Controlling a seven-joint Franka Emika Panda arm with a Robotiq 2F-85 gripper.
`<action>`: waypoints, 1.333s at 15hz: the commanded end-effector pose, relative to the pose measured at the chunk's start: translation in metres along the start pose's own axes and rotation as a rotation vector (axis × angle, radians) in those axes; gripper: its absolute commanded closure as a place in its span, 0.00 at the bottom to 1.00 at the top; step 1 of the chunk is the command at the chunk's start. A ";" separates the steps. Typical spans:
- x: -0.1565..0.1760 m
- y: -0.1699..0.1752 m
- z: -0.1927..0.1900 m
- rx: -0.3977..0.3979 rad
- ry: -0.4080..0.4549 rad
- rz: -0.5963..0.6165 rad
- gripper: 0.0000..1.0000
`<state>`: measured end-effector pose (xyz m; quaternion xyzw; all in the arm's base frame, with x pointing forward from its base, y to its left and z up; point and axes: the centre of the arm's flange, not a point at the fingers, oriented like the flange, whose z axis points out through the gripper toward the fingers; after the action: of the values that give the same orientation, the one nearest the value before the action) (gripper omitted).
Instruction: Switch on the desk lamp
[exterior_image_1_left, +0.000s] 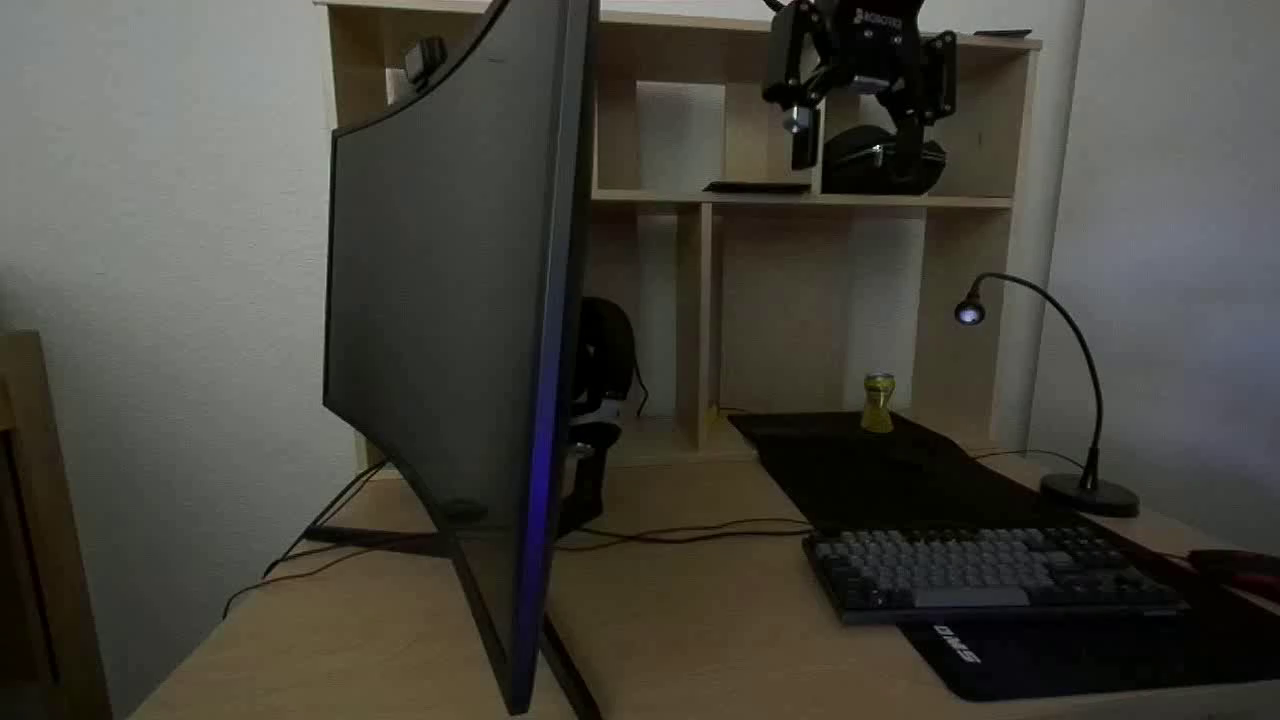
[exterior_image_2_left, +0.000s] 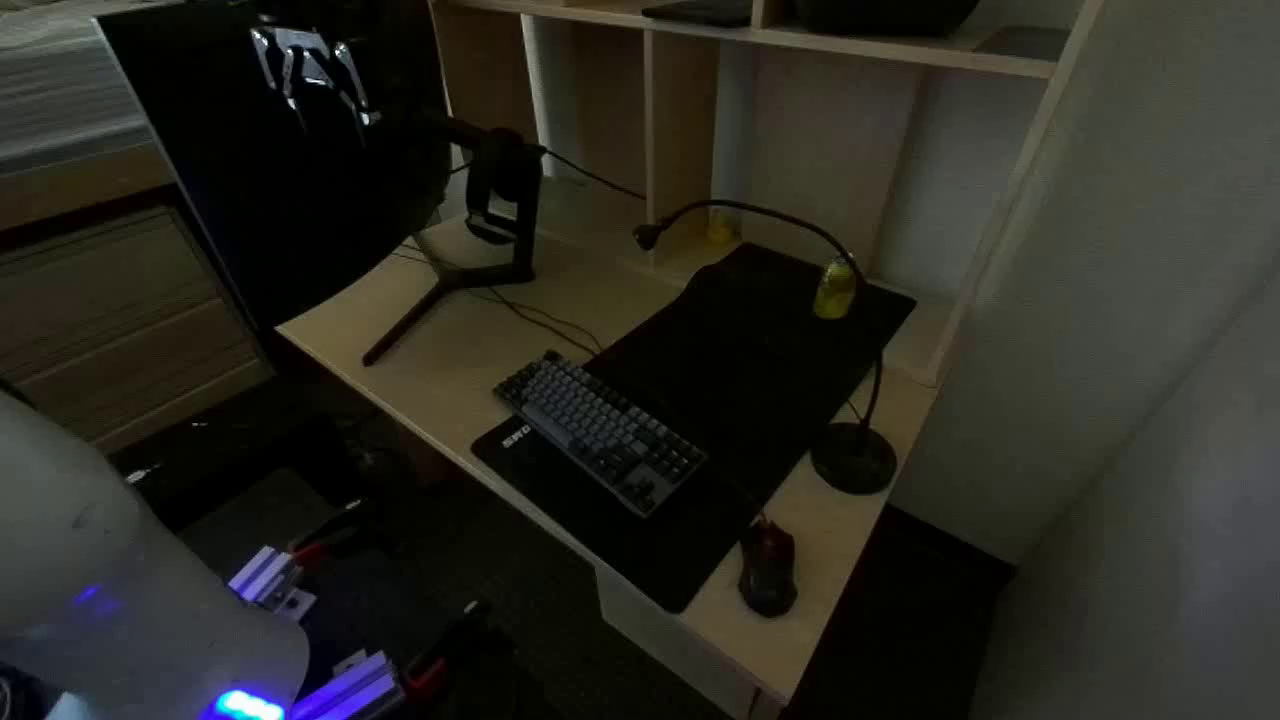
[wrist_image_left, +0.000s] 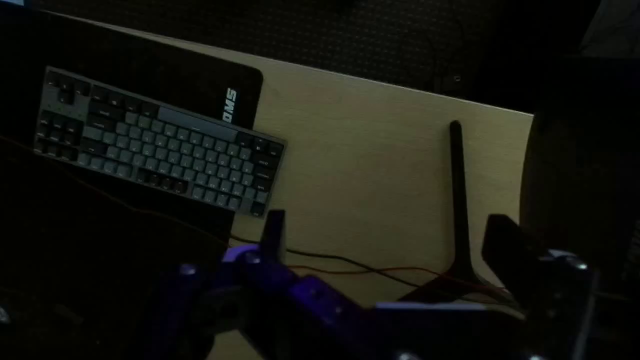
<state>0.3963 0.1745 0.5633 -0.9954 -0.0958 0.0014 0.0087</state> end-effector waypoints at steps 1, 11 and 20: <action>0.000 0.000 0.000 0.000 0.000 0.000 0.00; 0.133 0.020 0.021 -0.041 0.134 0.463 0.00; 0.183 0.096 0.050 -0.125 0.149 0.769 0.00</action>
<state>0.5712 0.1148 0.5338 -0.9712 0.2269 -0.0722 -0.0027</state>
